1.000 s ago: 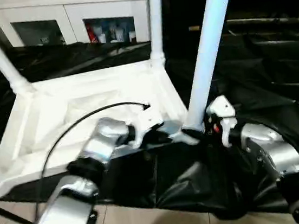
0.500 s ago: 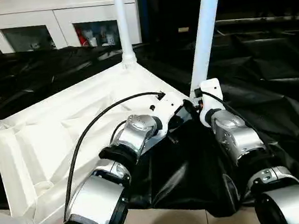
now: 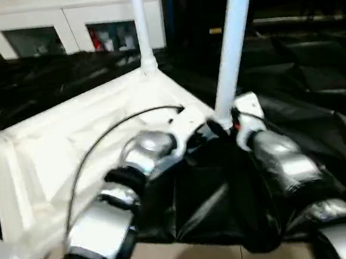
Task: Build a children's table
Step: Rotate leg to tighten
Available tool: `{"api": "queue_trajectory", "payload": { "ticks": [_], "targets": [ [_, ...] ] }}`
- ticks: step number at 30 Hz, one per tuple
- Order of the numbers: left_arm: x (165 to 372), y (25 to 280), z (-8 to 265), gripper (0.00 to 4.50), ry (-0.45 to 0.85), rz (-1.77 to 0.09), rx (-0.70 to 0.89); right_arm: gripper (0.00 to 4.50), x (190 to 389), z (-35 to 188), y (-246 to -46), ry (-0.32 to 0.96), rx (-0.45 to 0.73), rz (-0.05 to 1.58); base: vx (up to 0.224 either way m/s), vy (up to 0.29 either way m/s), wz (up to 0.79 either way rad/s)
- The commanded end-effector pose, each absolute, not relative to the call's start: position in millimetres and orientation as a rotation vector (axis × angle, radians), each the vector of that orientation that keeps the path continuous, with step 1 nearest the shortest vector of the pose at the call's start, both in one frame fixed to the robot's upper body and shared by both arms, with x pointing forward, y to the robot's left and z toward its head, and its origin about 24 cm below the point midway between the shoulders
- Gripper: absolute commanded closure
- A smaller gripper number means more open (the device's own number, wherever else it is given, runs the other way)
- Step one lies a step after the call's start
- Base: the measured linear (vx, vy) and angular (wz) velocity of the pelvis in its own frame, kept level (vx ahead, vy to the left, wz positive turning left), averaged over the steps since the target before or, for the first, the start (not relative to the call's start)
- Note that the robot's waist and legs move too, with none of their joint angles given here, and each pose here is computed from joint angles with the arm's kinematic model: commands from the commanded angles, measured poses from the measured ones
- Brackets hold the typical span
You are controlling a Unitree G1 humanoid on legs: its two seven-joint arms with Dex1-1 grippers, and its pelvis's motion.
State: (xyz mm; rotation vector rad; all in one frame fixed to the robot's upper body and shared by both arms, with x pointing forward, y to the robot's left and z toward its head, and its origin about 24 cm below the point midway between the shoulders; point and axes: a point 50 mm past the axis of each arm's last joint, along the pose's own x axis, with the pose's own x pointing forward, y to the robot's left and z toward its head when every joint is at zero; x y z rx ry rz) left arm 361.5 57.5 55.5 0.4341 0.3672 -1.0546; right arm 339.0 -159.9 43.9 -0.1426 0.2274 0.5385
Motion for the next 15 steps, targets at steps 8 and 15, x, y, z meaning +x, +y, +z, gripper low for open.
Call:
{"api": "queue_trajectory", "payload": {
  "ticks": [8, 15],
  "targets": [
    [343, 70, 64, 4.50, 0.314, -1.424, 0.477, 0.59, 306.2, 56, -173.3, 0.192, -0.197, 0.840, 0.000, 0.000, 0.00],
    [335, 75, 65, 4.50, 0.326, -1.504, 0.468, 0.59, 301.8, 58, -170.7, 0.218, -0.225, 0.914, 0.000, 0.000, 0.00]
  ]
}}
